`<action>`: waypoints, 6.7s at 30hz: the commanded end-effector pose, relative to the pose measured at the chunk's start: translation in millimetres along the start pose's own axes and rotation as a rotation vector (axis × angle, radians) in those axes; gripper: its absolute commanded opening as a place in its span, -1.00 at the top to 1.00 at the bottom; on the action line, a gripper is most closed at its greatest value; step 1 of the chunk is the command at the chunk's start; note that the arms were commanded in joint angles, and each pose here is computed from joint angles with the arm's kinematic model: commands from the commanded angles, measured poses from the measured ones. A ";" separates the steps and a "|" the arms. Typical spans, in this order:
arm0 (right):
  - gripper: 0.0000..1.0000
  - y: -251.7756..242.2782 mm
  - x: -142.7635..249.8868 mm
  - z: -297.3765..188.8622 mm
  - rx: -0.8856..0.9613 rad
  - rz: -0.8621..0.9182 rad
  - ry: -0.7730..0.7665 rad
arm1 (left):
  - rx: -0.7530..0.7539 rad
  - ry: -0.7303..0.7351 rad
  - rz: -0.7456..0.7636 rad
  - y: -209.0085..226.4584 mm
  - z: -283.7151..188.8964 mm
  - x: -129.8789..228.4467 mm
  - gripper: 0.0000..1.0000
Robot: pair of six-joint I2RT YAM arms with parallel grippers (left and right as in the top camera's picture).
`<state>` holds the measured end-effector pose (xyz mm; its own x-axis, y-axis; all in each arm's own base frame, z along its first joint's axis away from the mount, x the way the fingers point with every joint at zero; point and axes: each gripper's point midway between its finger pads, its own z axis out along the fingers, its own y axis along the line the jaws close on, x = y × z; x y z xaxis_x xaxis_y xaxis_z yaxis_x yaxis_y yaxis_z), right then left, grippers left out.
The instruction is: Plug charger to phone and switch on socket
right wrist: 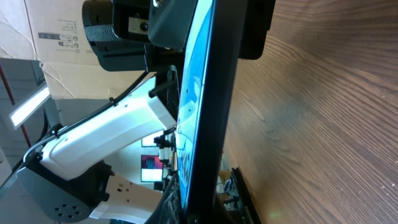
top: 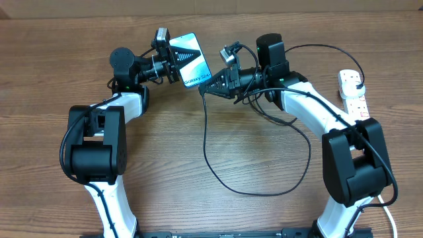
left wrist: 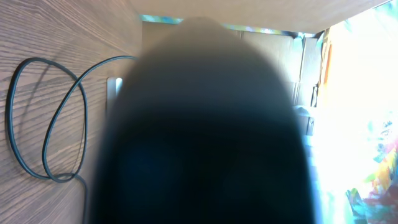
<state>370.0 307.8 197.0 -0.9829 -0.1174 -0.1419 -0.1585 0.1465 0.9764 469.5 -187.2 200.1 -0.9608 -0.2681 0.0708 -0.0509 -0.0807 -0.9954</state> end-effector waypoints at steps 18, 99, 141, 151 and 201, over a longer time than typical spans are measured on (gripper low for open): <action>0.92 15.9 -5.7 -1.4 -0.025 -0.034 -0.005 | 0.006 0.027 0.073 -8.8 5.5 8.1 0.91; 0.92 8.1 -27.6 -9.5 0.028 -0.034 -0.112 | -0.023 0.207 0.047 -0.2 34.1 51.6 0.91; 0.92 -60.3 2.0 -31.8 0.271 -0.032 -0.074 | -0.034 0.051 0.113 -7.0 -58.7 -5.1 0.92; 0.92 -137.5 21.1 -38.2 0.821 -0.019 -0.103 | -0.036 0.063 0.130 -6.4 -58.6 -3.1 0.91; 0.33 -202.4 56.5 6.4 1.226 -0.117 -0.062 | -0.044 0.095 0.133 -4.7 -59.3 2.3 0.91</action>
<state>347.8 278.3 4.6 -0.9451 -0.1631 -0.2833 -0.2187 0.9596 0.1771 454.6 -127.2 191.3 -0.9801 -0.1982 -0.0077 0.0114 -0.0178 -0.9998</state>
